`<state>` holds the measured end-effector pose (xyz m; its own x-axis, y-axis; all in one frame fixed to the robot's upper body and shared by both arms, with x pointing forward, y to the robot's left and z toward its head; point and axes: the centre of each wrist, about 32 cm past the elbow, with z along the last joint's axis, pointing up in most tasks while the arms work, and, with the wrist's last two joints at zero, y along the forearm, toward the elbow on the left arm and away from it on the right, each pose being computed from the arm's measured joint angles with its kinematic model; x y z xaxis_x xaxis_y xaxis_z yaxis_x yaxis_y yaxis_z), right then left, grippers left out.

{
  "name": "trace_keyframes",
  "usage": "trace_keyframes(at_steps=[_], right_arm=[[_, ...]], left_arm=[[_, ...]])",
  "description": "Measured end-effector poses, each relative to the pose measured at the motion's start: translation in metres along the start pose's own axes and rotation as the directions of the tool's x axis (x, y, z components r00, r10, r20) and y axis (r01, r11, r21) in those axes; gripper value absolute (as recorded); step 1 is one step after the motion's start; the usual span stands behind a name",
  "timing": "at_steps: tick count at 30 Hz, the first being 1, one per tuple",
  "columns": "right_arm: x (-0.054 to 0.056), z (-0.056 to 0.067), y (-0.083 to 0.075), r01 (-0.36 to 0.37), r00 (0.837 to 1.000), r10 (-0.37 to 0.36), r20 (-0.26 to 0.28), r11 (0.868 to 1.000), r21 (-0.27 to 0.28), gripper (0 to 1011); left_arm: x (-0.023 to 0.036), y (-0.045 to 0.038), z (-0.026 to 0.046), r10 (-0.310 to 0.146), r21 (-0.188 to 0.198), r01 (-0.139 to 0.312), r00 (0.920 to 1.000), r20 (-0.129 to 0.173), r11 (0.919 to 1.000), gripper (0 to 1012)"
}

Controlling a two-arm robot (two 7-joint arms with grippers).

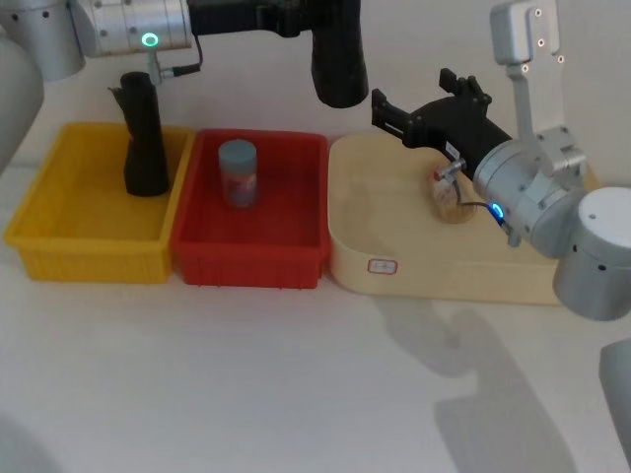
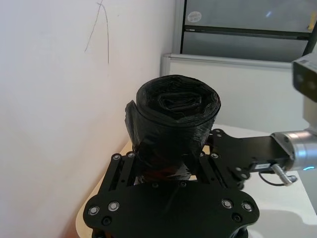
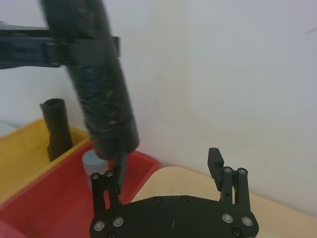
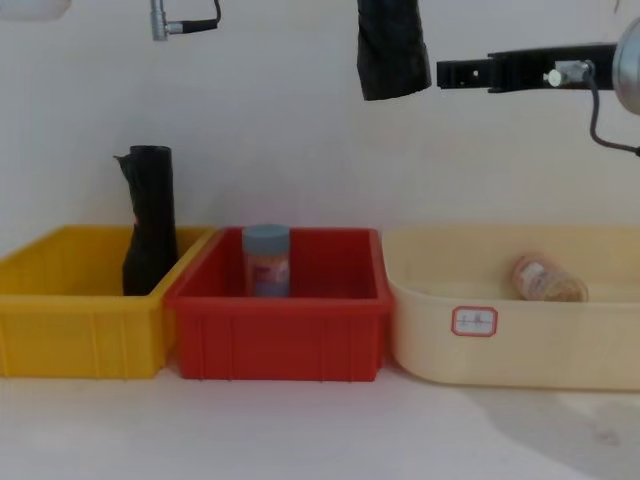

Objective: Pick up the garbage bag with the one hand and transfer it to the other hand.

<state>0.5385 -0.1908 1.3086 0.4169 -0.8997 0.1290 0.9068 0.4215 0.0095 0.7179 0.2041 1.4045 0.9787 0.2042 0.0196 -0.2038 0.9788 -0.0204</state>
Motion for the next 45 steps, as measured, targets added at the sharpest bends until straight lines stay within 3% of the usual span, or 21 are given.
trace_keyframes(at_steps=[8,18,45], right_arm=[[-0.001,0.003,-0.005,-0.073,0.997,0.074,0.030,0.997,-0.023,1000],[-0.006,0.005,-0.005,-0.145,0.989,0.147,0.017,0.987,-0.072,999],[-0.015,0.009,0.019,-0.165,0.986,0.164,-0.013,0.984,-0.070,1000]], left_arm=[[-0.0017,-0.0030,-0.0002,0.017,0.016,-0.017,0.9998,-0.002,0.9997,465],[-0.0036,-0.0041,-0.0006,0.033,0.030,-0.033,0.9995,0.001,0.9990,465],[-0.0058,-0.0084,-0.0013,-0.013,0.075,0.014,0.9999,-0.009,0.9971,465]])
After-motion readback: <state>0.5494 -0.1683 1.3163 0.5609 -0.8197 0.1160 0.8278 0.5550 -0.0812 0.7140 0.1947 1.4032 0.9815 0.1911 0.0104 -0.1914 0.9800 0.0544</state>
